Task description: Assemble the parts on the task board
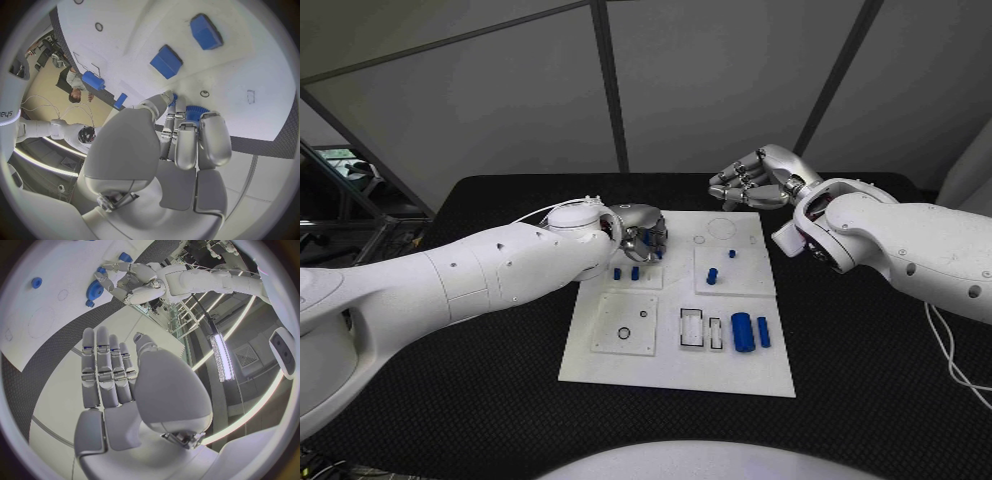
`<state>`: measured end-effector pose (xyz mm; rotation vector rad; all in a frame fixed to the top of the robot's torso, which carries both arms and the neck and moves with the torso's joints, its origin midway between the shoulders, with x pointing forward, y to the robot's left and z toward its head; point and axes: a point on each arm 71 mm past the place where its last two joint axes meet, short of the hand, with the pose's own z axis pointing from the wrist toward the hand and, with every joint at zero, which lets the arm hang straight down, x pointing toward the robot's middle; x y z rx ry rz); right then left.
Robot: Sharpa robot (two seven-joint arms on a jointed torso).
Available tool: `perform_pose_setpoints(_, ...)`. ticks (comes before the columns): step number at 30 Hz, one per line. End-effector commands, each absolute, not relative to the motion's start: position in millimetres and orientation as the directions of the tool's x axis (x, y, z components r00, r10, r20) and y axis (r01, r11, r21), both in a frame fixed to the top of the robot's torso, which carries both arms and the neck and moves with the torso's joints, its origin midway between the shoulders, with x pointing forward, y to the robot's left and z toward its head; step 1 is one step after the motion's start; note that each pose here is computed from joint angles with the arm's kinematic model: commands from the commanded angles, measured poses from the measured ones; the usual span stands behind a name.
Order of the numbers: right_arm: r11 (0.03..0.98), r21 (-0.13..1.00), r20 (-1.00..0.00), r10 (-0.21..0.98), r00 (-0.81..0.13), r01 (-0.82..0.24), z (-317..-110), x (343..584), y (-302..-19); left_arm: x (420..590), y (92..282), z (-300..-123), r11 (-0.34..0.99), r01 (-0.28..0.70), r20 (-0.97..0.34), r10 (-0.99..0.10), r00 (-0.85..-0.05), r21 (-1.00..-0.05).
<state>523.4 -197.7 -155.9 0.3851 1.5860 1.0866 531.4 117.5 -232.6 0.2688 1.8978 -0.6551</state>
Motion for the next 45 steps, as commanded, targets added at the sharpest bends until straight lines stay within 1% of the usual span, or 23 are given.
perform_pose_setpoints(1, 0.520, 0.799, -0.599, 0.730, -0.328, -0.301, -154.6, 523.6, -197.0, 531.0, 118.7, -229.1, 0.808, 0.483, -0.910, -0.148, -0.387, -0.337)
perform_pose_setpoints(7, 0.521, 0.799, -0.599, 0.730, -0.328, -0.300, -154.8, 523.8, -197.5, 529.9, 124.3, -223.4, 0.801, 0.483, -0.914, -0.187, -0.361, -0.355)
perform_pose_setpoints(14, 0.523, 0.798, -0.600, 0.731, -0.325, -0.298, -155.1, 524.4, -198.8, 531.7, 132.3, -205.1, 0.793, 0.475, -0.913, -0.242, -0.330, -0.382)
perform_pose_setpoints(19, 0.524, 0.798, -0.601, 0.731, -0.324, -0.297, -155.3, 524.8, -199.7, 528.8, 144.5, -198.8, 0.800, 0.459, -0.911, -0.252, -0.326, -0.385)
perform_pose_setpoints(29, 0.526, 0.798, -0.601, 0.731, -0.322, -0.294, -155.8, 525.4, -200.5, 525.2, 170.3, -199.1, 0.829, 0.409, -0.904, -0.242, -0.352, -0.381)
perform_pose_setpoints(36, 0.525, 0.798, -0.601, 0.730, -0.325, -0.295, -156.1, 525.6, -199.2, 523.8, 176.5, -204.5, 0.838, 0.390, -0.898, -0.238, -0.370, -0.382)
perform_pose_setpoints(45, 0.525, 0.798, -0.600, 0.730, -0.326, -0.296, -156.2, 525.7, -198.5, 524.3, 178.0, -209.4, 0.843, 0.379, -0.895, -0.235, -0.379, -0.382)
